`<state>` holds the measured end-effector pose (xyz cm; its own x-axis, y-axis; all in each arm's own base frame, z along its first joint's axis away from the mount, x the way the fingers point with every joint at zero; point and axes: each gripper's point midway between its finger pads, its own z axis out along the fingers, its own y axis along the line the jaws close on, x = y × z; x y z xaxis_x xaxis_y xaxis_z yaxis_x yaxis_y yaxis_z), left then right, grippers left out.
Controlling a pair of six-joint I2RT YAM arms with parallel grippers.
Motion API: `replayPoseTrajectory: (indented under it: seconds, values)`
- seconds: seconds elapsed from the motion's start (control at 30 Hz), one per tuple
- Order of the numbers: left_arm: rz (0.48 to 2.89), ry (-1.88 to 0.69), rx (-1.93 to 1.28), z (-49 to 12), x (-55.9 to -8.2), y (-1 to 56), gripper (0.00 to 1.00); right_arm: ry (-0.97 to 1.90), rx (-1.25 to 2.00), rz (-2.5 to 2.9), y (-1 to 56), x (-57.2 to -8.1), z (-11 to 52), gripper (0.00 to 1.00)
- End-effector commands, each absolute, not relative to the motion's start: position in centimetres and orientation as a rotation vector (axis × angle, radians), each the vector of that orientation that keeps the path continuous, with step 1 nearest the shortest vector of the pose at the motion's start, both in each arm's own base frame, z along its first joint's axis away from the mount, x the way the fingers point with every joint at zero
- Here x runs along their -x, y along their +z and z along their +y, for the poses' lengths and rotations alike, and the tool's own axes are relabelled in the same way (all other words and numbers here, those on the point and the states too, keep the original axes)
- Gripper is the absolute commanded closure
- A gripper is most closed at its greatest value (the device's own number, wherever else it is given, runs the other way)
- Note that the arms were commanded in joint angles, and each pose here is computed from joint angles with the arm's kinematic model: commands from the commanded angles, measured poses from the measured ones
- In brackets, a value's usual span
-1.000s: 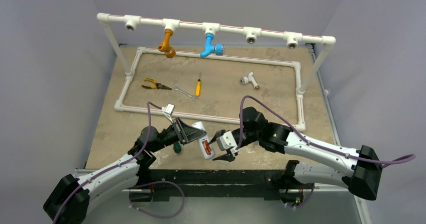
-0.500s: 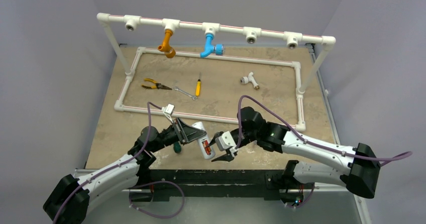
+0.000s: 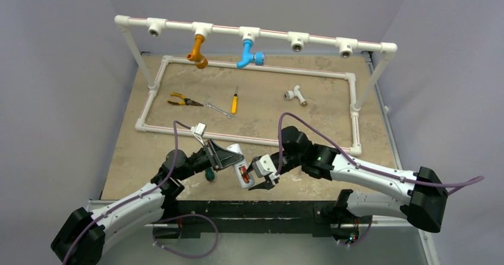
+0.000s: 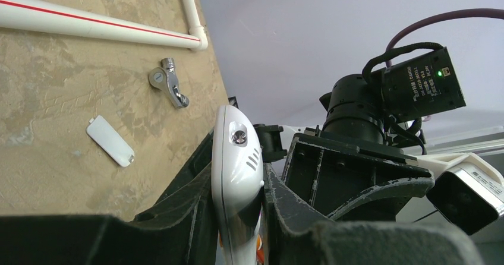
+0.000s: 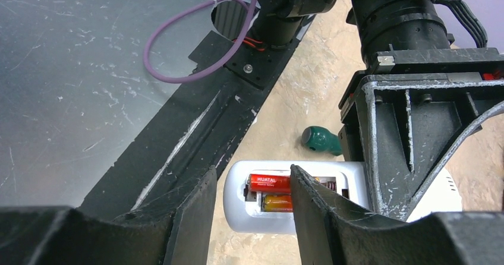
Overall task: Load the batteries into the remote control
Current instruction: Load the battery into the remote control.
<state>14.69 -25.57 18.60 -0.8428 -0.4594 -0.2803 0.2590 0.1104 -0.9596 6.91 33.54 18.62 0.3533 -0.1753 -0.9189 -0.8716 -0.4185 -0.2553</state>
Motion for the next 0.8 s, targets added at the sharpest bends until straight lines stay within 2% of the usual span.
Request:
replayPoseTrajectory:
  seconds: [0.0, 0.77]
  values:
    - [1.800, -1.819, 0.147, -25.7, -14.5, 20.5, 1.00, 1.103, 1.799, 0.888, 19.5, -7.1, 33.9, 0.54]
    - [1.780, -1.835, 0.141, -25.8, -14.5, 21.5, 1.00, 1.030, 1.768, 0.915, 18.9, -8.6, 34.4, 0.58]
